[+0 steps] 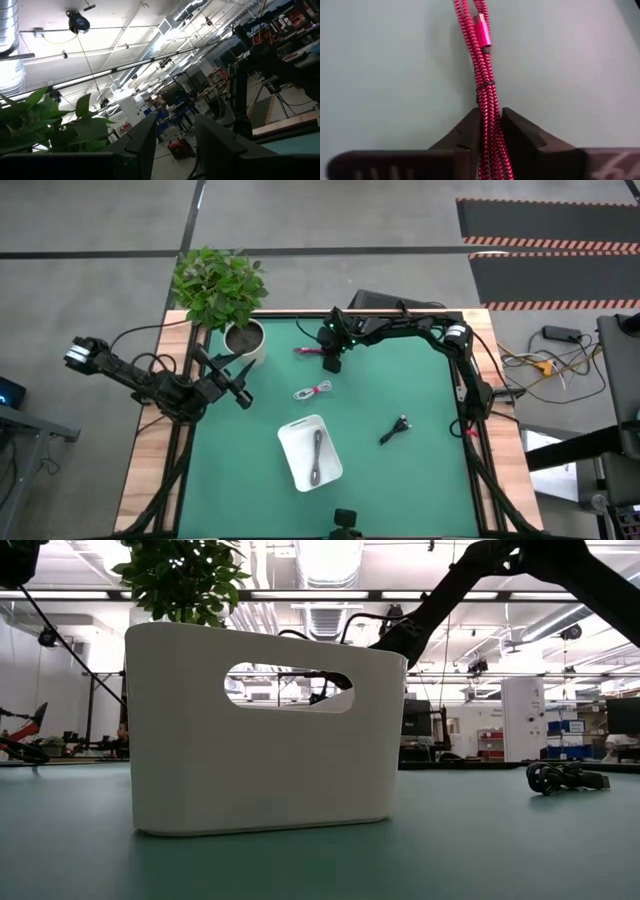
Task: Pick and place USB-C Cables
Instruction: Put the red charger cable into the white bin
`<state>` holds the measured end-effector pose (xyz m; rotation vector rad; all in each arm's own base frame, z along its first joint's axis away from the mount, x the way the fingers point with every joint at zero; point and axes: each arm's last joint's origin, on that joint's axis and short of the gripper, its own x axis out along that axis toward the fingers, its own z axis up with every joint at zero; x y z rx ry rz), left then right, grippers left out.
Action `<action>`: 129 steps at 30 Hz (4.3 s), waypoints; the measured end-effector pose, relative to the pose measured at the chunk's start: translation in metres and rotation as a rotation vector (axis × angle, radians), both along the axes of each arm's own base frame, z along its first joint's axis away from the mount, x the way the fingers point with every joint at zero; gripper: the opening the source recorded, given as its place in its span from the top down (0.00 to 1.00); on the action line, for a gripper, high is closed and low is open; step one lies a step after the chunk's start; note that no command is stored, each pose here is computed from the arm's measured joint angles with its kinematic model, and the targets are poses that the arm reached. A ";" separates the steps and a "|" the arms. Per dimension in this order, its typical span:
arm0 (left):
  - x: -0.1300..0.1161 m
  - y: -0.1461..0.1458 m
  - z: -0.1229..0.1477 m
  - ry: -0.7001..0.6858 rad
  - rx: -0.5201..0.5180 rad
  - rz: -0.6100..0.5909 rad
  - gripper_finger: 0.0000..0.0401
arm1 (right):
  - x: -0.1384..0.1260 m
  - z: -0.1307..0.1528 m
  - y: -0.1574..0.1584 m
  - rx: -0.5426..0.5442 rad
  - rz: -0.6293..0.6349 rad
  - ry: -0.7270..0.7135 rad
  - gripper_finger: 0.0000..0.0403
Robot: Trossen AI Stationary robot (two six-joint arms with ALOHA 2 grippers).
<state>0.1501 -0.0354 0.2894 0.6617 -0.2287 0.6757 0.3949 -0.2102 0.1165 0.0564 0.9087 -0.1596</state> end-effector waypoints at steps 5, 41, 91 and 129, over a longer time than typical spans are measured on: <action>0.000 0.000 0.002 0.003 0.013 0.009 0.70 | 0.001 0.001 -0.001 0.005 -0.022 -0.005 0.96; -0.001 0.000 0.009 -0.021 0.031 -0.014 0.70 | -0.001 0.177 0.156 0.302 -0.426 -0.280 0.97; -0.006 -0.001 0.015 -0.048 0.153 -0.048 0.70 | -0.005 0.159 0.328 0.386 -0.481 -0.329 0.97; -0.007 0.000 0.016 -0.052 0.160 -0.047 0.70 | 0.010 0.128 0.364 0.563 -0.536 -0.201 0.97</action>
